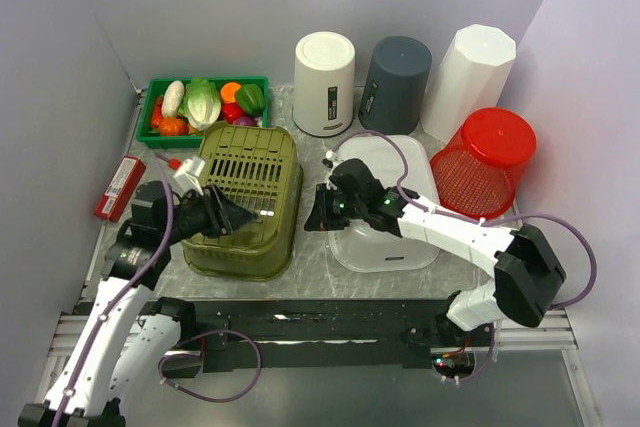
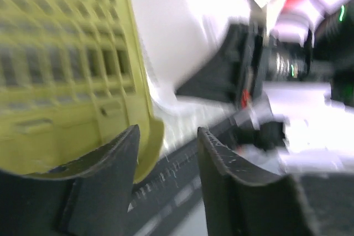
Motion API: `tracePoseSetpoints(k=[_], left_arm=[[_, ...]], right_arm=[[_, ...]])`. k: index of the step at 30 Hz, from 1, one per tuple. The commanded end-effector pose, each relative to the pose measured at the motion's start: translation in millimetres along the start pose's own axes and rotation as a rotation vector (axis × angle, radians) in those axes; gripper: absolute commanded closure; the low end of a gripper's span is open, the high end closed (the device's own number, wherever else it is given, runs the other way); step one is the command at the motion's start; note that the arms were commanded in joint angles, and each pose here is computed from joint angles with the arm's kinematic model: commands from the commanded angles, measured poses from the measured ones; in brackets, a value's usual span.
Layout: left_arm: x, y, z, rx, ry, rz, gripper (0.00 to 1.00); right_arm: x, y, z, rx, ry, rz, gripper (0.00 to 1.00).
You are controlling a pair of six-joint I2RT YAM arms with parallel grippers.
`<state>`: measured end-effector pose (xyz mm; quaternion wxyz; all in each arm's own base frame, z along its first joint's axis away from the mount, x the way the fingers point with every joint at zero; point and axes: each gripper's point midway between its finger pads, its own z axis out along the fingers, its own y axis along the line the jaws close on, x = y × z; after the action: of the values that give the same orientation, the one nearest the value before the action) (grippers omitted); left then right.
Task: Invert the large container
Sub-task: Turn the container upside down at the center of the board, then adjust the container at the center of the board.
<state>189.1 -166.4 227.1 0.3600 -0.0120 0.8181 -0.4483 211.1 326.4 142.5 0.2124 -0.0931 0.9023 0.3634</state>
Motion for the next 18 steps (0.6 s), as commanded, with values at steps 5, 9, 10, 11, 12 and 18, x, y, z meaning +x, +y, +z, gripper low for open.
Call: tracePoseSetpoints(k=[5, 9, 10, 11, 12, 18], left_arm=[[-74, 25, -50, -0.401, -0.318, 0.122, 0.30], [-73, 50, -54, -0.534, -0.311, 0.074, 0.23], [-77, 53, -57, -0.562, -0.331, 0.073, 0.22], [-79, 55, -58, -0.576, -0.339, 0.067, 0.21], [-80, 58, -60, -0.596, -0.348, 0.061, 0.19], [-88, 73, -64, -0.683, -0.382, 0.038, 0.01]], right_arm=[[-20, 32, -24, -0.121, -0.124, 0.005, 0.59], [-20, 40, -25, -0.131, -0.121, -0.001, 0.42], [-20, 42, -24, -0.134, -0.120, -0.002, 0.38], [-22, 45, -25, -0.139, -0.122, -0.004, 0.37], [-21, 47, -21, -0.139, -0.112, -0.005, 0.36], [-38, 54, -4, -0.083, -0.075, 0.016, 0.32]])
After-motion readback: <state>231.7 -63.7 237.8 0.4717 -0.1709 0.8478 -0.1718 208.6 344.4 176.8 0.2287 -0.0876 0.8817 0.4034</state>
